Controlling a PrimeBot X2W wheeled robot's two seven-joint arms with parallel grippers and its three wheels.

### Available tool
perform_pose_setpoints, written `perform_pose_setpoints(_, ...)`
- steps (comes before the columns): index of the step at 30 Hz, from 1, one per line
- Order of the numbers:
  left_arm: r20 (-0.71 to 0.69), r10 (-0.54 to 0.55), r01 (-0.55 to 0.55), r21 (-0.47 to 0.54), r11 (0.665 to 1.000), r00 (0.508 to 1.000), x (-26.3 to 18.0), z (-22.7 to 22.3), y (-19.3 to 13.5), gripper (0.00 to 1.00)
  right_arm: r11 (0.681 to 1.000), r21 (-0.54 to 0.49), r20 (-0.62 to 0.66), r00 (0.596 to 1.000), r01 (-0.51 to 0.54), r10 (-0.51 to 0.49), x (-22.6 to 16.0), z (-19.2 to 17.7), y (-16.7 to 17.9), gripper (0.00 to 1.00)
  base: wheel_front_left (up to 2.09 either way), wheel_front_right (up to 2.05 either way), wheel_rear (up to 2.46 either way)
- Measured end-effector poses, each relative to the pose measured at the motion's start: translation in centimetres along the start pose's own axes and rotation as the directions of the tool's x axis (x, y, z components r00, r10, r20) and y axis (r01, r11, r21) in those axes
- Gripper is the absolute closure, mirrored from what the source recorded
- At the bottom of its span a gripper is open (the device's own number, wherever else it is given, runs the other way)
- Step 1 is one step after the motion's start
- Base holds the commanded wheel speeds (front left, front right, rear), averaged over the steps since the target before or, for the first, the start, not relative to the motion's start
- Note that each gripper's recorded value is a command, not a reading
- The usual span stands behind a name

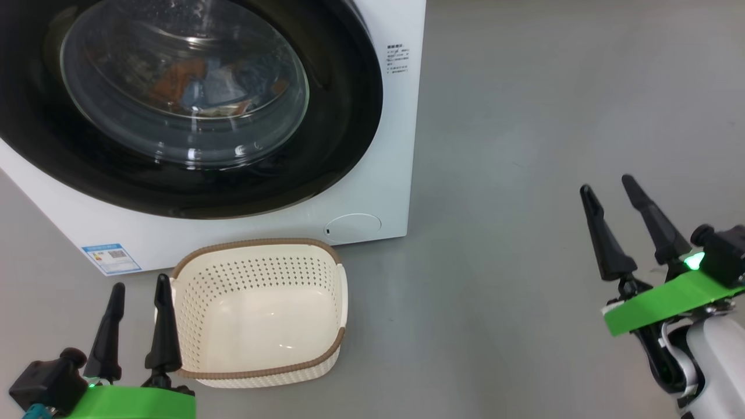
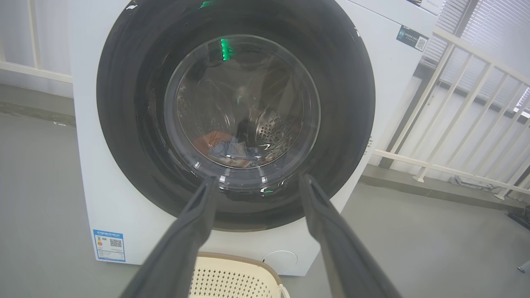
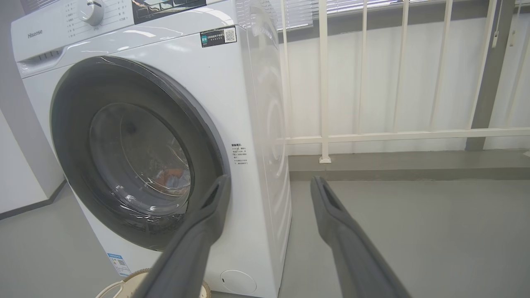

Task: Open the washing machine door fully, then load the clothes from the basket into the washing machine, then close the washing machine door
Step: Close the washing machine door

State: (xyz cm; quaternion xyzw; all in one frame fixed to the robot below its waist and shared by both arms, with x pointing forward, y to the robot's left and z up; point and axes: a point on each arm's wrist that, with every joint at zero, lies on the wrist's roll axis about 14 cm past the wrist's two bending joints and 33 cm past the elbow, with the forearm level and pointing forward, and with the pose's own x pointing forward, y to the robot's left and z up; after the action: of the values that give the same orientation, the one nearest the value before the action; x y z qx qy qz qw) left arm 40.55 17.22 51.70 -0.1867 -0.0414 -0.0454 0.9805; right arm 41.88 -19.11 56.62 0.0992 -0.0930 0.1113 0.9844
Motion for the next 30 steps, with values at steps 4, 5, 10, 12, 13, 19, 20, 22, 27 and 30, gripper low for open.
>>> perform_pose_setpoints(4,0.003,-0.007,0.007,-0.003,1.0,1.0,0.1,0.2,-0.3,0.0,1.0,0.0,-0.015,1.0,0.021,-0.021,-0.7,-0.7,-0.3,0.0,0.0,0.0,0.0)
perform_pose_setpoints(5,0.0,-0.008,0.008,-0.003,1.0,1.0,0.1,0.2,-0.3,0.0,1.0,-0.001,-0.017,1.0,0.025,-0.025,-0.8,-0.8,-0.4,0.0,0.0,0.0,0.0)
perform_pose_setpoints(10,0.003,0.0,0.0,-0.001,1.0,1.0,0.0,0.3,-0.2,0.0,1.0,-0.008,-0.028,0.999,0.025,-0.025,-0.8,-1.3,-0.2,0.0,0.0,0.0,0.0)
perform_pose_setpoints(12,0.005,0.002,-0.002,0.0,1.0,1.0,-0.1,0.4,-0.2,0.0,1.0,-0.005,-0.024,0.999,0.025,-0.025,-0.7,-1.3,0.0,0.0,0.0,0.0,0.0)
perform_pose_setpoints(13,0.006,0.001,-0.001,0.0,1.0,1.0,-0.1,0.4,-0.2,0.0,1.0,-0.01,-0.024,0.999,0.024,-0.024,-0.7,-1.3,0.0,0.0,0.0,0.0,0.0)
perform_pose_setpoints(19,0.0,0.005,-0.005,0.002,1.0,1.0,-0.5,0.3,-0.1,0.0,1.0,-0.021,-0.022,1.0,0.018,-0.019,-0.7,-1.2,0.1,0.0,0.0,0.0,0.0)
perform_pose_setpoints(20,-0.003,0.008,-0.008,0.002,1.0,1.0,-0.6,0.3,-0.1,0.0,1.0,-0.021,-0.022,1.0,0.018,-0.018,-0.7,-1.1,0.1,0.0,0.0,0.0,0.0)
perform_pose_setpoints(22,-0.003,0.01,-0.01,0.003,1.0,1.0,-0.7,0.3,0.0,0.0,1.0,-0.021,-0.022,1.0,0.016,-0.017,-0.7,-1.1,0.2,0.0,0.0,0.0,0.0)
perform_pose_setpoints(27,0.0,0.012,-0.012,0.003,1.0,1.0,-0.8,0.4,0.0,0.0,1.0,-0.02,-0.03,1.0,0.009,-0.01,-0.7,-1.4,0.5,0.0,0.0,0.0,0.0)
perform_pose_setpoints(30,0.001,0.013,-0.013,0.003,1.0,1.0,-0.9,0.5,0.0,0.0,1.0,-0.019,-0.035,0.999,0.004,-0.004,-0.7,-1.6,0.6,0.0,0.0,0.0,0.0)
